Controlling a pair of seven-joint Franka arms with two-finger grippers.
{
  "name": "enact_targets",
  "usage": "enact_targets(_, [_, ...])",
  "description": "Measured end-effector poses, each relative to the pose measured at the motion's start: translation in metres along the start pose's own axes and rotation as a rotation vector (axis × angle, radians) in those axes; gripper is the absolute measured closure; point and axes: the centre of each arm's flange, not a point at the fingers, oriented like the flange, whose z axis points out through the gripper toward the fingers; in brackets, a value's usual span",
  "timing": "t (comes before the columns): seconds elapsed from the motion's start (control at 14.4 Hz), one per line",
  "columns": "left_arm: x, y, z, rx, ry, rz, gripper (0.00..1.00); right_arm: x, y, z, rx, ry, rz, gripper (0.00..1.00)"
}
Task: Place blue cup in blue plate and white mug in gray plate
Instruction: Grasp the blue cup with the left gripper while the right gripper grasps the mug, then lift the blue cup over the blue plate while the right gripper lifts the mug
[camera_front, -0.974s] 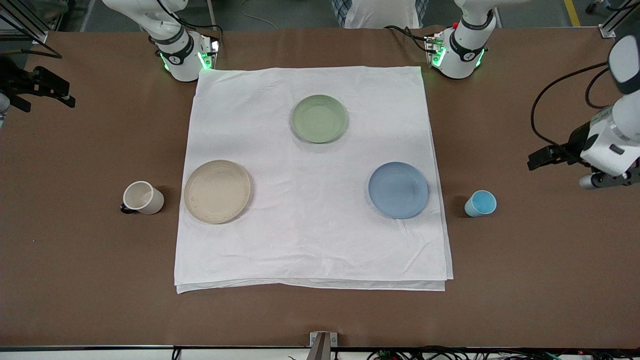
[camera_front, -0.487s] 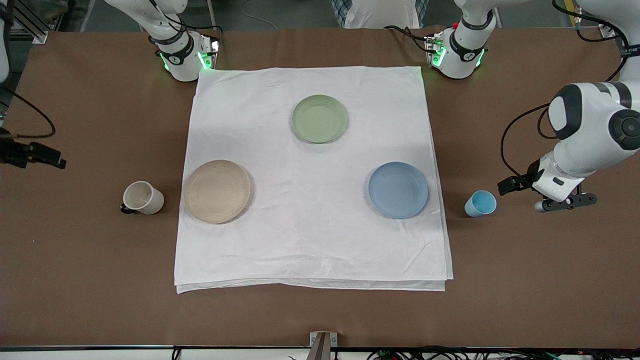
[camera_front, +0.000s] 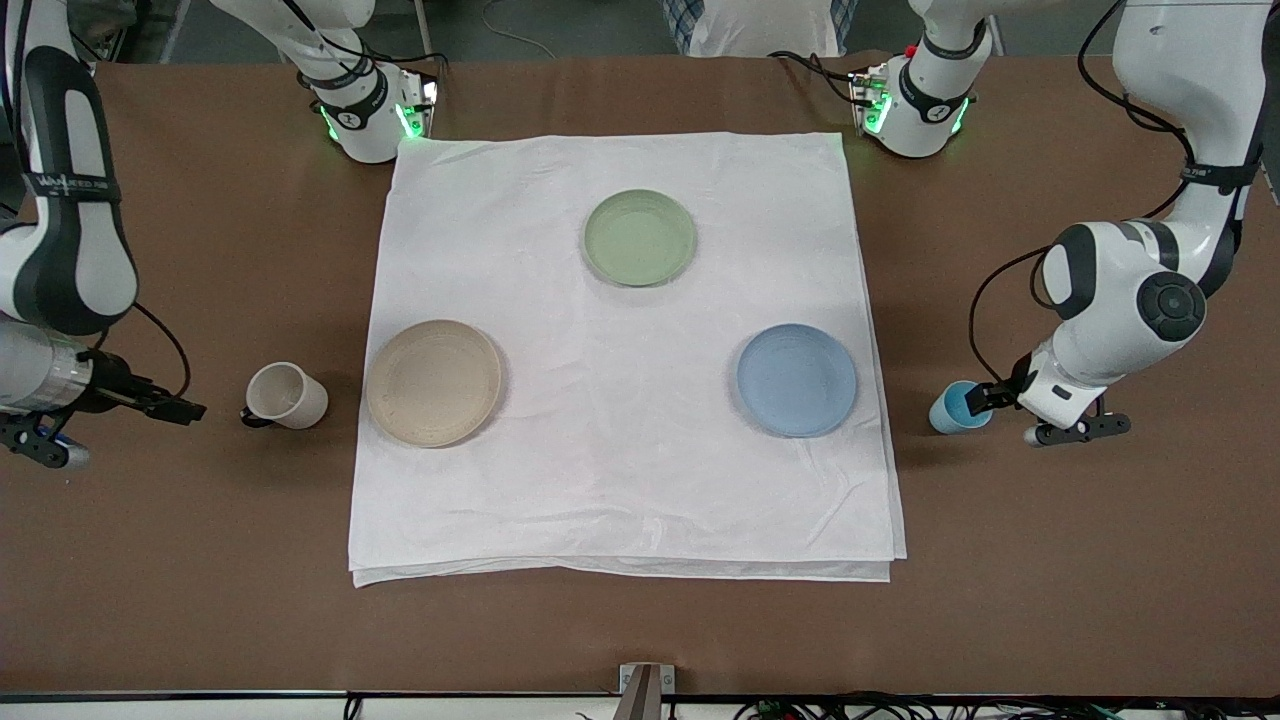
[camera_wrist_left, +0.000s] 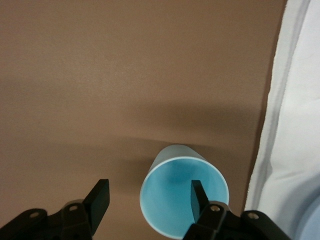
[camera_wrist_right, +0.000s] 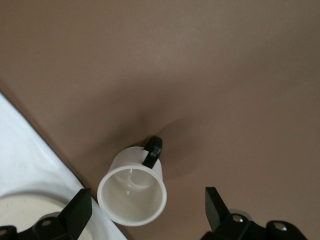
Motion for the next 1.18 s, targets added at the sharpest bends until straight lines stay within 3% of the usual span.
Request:
enact_targets(0.14, [-0.004,-0.001,0.021,-0.001,-0.016,0.000,0.37,-0.008,-0.012,0.036,-0.003,-0.001,0.062,0.00])
enact_targets(0.21, [-0.006,-0.001,0.029,-0.001,-0.025,-0.001,0.37,-0.009,-0.015,0.053,-0.006,-0.005,0.079,0.00])
enact_targets(0.56, [-0.004,0.000,0.031,-0.004,-0.015,0.001,0.84,-0.004,-0.009,0.093,-0.018,-0.023,0.109,0.00])
enact_targets(0.63, [-0.002,0.002,0.025,-0.005,-0.003,0.003,0.97,-0.003,-0.007,0.098,-0.020,-0.028,0.112,0.01])
enact_targets(0.77, [0.000,0.017,0.003,-0.017,0.031,0.026,0.97,-0.003,-0.006,0.109,-0.027,-0.041,0.115,0.04])
enact_targets(0.9, [-0.008,0.054,-0.021,-0.034,0.026,0.044,0.97,-0.003,-0.006,0.116,-0.032,-0.051,0.116,0.19])
enact_targets(1.04, [-0.022,0.102,-0.034,-0.051,0.003,0.046,0.97,-0.003,-0.006,0.120,-0.035,-0.056,0.117,0.25])
enact_targets(1.18, [-0.040,0.148,-0.034,-0.063,-0.013,0.026,0.97,-0.004,-0.006,0.121,-0.036,-0.059,0.118,0.47])
